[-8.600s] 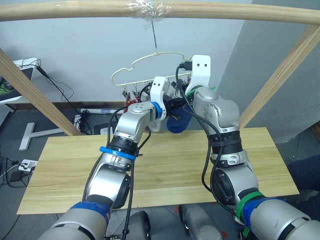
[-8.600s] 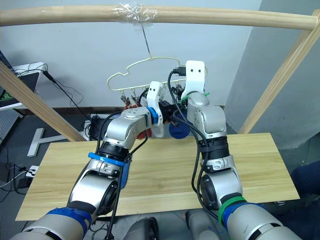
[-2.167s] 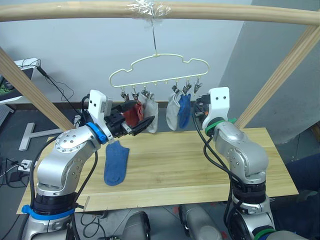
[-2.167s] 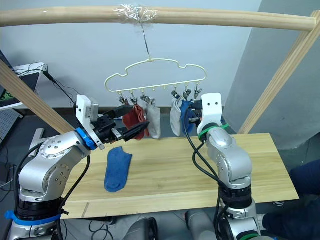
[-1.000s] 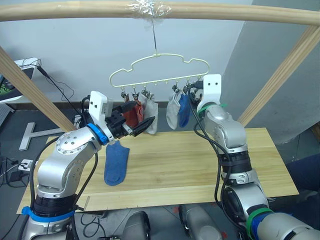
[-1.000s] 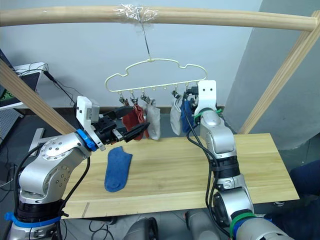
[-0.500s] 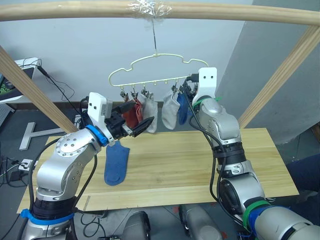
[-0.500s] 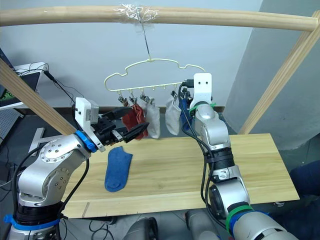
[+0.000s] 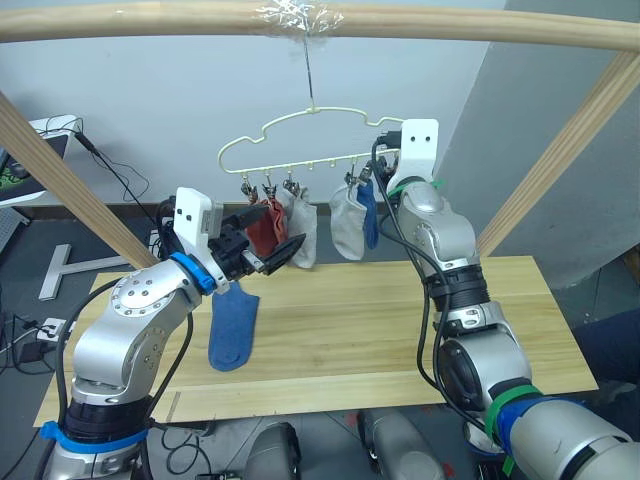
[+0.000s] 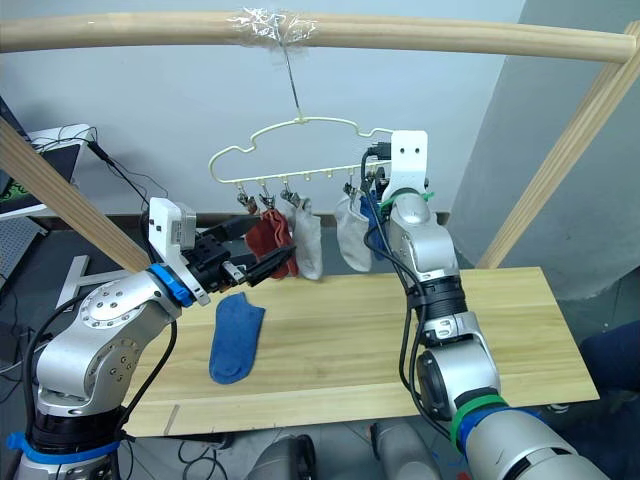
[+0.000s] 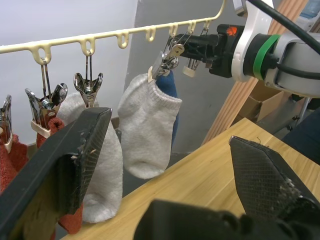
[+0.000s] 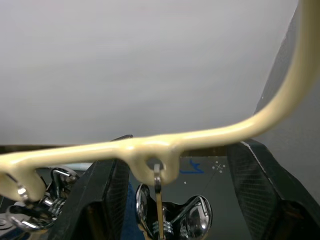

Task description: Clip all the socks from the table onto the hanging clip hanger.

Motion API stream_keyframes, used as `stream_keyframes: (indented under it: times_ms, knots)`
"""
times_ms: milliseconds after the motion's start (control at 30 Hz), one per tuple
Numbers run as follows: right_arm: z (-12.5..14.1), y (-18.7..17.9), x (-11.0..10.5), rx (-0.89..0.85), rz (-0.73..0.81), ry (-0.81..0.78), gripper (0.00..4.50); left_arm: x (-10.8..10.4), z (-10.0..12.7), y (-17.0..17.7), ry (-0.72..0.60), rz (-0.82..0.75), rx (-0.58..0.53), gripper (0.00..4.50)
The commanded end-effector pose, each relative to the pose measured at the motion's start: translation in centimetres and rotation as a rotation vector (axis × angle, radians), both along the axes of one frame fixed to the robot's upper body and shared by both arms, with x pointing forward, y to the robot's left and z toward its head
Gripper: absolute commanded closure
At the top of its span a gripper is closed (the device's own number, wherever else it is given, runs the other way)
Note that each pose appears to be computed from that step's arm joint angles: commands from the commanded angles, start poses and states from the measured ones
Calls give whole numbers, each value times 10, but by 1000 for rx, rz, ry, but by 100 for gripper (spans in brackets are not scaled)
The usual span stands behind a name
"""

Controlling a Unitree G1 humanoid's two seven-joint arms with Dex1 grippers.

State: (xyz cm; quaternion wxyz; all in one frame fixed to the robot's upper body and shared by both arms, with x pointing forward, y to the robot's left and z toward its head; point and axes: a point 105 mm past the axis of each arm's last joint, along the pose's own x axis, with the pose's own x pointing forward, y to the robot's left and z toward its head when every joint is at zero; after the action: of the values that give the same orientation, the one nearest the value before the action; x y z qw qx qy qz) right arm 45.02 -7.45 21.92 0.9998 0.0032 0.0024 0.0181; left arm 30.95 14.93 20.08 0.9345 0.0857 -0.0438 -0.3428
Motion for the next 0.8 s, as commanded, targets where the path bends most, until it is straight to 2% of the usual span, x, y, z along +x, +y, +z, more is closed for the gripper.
stream_keyframes:
  times_ms: [33,100,200,333,467,800]
  knots:
    - [24,1,0,5,-12,-77,157,-5,14,0,-68,6,3,15]
    - [24,0,0,5,-16,-74,157,-6,14,0,-68,6,3,15]
    - [23,-2,0,5,-32,-72,209,-5,13,0,-67,7,4,15]
    - [23,-3,0,5,-43,-68,354,-5,13,0,-65,6,5,15]
    - [23,-4,0,5,-47,-68,446,-5,13,0,-65,6,5,15]
    - [24,-4,0,0,-49,-73,446,-6,13,0,-66,9,1,15]
